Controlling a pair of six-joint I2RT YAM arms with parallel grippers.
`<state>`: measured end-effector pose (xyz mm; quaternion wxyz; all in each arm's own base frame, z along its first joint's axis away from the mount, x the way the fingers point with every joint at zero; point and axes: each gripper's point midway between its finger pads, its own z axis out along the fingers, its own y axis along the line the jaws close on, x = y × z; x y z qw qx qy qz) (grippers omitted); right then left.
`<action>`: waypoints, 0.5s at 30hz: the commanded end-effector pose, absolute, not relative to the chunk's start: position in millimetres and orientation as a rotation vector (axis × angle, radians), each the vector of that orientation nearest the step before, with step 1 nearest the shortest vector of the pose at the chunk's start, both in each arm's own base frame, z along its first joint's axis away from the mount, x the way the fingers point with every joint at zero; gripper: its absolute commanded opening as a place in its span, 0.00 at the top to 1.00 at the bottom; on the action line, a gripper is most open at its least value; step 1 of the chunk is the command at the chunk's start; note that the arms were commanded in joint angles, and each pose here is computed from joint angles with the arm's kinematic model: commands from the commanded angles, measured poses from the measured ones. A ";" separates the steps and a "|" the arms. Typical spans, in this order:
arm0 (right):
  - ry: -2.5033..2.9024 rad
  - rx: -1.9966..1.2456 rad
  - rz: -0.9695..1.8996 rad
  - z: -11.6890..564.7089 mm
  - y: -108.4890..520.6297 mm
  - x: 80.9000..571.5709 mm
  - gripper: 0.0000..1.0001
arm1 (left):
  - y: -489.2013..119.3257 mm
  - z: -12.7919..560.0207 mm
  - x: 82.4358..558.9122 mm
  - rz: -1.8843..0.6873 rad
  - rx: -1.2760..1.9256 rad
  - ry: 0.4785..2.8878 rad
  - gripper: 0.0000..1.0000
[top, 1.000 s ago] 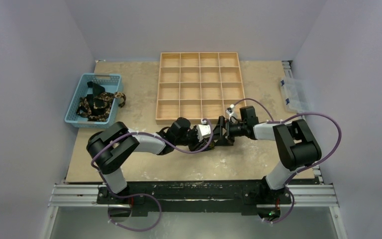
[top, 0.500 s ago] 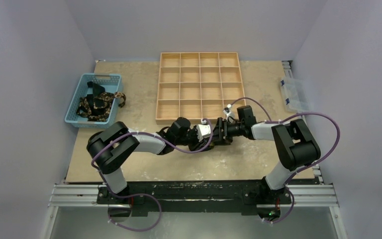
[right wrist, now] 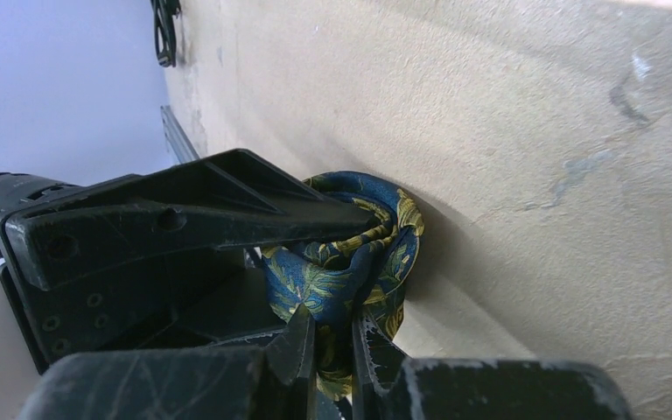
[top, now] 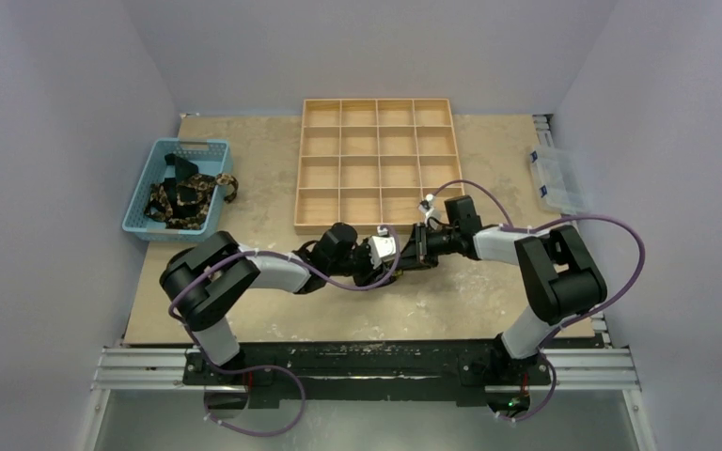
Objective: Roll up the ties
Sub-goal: Pick up the tie at the center of the board.
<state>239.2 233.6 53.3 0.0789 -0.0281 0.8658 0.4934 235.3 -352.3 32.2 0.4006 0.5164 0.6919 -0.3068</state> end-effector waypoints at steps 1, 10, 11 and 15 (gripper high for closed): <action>2.573 -0.101 1.340 56.3 228.9 251.5 1.00 | -329.1 16.7 216.1 -0.765 1.327 1.858 0.53; 2.498 -0.080 1.257 85.8 225.6 266.7 1.00 | -323.2 103.8 252.1 -0.749 1.067 1.750 0.27; 2.487 -0.076 1.251 89.3 225.6 268.8 1.00 | -322.1 112.0 254.8 -0.752 1.047 1.746 0.26; 2.443 -0.068 1.240 106.7 227.2 277.7 1.00 | -314.9 146.9 268.2 -0.743 0.951 1.715 0.11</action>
